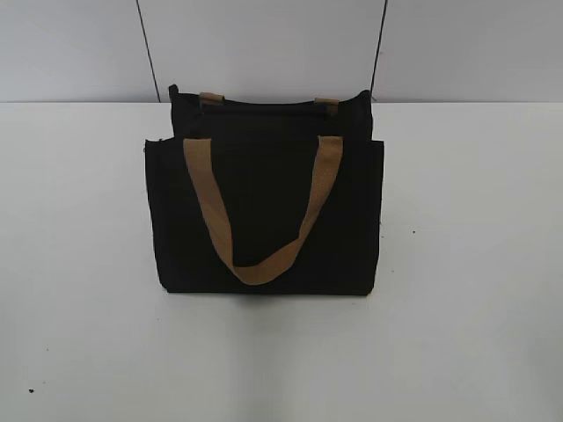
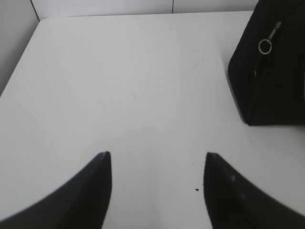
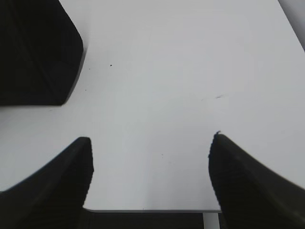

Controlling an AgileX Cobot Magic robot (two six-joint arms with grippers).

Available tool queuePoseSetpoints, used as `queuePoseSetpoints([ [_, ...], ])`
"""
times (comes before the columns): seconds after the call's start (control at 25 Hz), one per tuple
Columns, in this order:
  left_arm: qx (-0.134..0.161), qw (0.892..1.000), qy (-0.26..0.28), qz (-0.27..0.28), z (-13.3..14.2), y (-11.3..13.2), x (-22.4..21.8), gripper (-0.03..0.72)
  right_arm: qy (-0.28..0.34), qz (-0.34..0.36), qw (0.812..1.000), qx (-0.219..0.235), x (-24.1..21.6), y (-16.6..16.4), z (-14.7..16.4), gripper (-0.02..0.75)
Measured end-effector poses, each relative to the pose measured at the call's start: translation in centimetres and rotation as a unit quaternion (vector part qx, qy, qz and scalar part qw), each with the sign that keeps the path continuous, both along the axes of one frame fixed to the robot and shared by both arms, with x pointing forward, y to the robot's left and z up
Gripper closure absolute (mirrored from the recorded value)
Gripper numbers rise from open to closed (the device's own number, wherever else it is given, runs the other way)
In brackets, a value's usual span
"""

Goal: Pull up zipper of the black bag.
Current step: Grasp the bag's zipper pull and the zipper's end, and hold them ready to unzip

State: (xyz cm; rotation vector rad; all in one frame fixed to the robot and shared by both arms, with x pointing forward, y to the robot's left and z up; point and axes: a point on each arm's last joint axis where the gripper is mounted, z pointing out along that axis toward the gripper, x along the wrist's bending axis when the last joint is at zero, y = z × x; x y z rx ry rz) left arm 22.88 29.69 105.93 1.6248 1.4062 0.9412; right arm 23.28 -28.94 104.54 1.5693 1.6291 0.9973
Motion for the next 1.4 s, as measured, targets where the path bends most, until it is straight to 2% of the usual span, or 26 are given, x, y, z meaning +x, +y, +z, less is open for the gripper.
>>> queuePoseSetpoints([
  [1.16,-0.004,1.0,-0.001,-0.003,0.0,-0.1,0.0,0.219,0.0,0.0,1.0,0.0,0.0,0.0,0.0,0.16],
  [1.28,-0.012,0.999,-0.032,-0.006,0.8,-0.2,0.0,0.219,0.0,0.0,1.0,0.0,0.0,0.0,0.0,0.16],
  [1.4,-0.029,0.993,-0.112,-0.007,2.4,-0.3,0.3,0.219,0.0,0.0,1.0,0.0,0.0,0.0,0.0,0.16],
])
